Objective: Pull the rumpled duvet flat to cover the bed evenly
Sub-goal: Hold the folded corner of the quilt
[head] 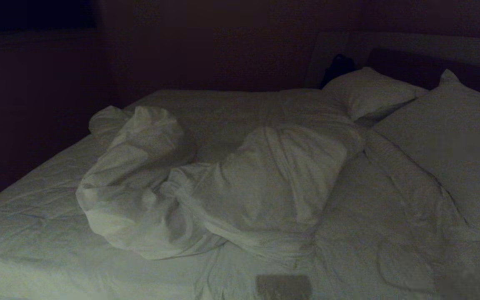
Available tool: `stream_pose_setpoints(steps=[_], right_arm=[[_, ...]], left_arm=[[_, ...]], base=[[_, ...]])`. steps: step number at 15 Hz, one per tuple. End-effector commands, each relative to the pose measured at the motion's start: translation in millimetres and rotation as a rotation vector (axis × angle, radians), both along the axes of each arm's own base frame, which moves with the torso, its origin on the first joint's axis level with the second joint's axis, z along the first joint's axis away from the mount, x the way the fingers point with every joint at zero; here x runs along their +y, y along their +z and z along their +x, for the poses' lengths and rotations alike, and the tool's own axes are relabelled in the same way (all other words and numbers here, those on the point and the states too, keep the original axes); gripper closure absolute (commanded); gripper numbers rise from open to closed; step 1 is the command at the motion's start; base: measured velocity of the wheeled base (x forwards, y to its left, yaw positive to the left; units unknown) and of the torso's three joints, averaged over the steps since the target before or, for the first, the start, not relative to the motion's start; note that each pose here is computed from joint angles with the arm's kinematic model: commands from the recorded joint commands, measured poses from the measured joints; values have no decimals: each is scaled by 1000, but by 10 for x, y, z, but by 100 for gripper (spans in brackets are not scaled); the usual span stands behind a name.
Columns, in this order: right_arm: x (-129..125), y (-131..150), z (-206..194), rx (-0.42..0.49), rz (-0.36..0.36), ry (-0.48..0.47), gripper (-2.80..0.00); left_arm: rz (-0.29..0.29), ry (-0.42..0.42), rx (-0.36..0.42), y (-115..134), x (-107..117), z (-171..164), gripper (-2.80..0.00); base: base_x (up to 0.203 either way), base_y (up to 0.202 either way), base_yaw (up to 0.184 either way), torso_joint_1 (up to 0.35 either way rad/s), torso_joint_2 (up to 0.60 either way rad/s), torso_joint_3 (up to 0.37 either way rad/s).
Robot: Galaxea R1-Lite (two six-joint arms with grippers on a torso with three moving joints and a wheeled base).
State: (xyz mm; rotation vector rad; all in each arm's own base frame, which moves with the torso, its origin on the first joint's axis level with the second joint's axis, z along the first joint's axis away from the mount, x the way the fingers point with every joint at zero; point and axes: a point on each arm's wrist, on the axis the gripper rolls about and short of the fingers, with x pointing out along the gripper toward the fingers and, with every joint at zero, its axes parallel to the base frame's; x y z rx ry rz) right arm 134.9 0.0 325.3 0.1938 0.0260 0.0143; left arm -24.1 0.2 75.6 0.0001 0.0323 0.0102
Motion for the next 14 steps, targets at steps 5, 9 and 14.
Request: stream_pose_setpoints(steps=[5,9,14], right_arm=[[-8,-153,528,127,163,-7,0],[-10,-294,839,169,165,10,0],[-18,-600,1497,183,160,7,0]], left_arm=[[0,1,0,0,0,-1,0],[0,1,0,0,0,-1,0],[0,1,0,0,0,-1,0]], base=[[0,0,0,0,0,0],[0,0,0,0,0,0],[0,0,0,0,0,0]])
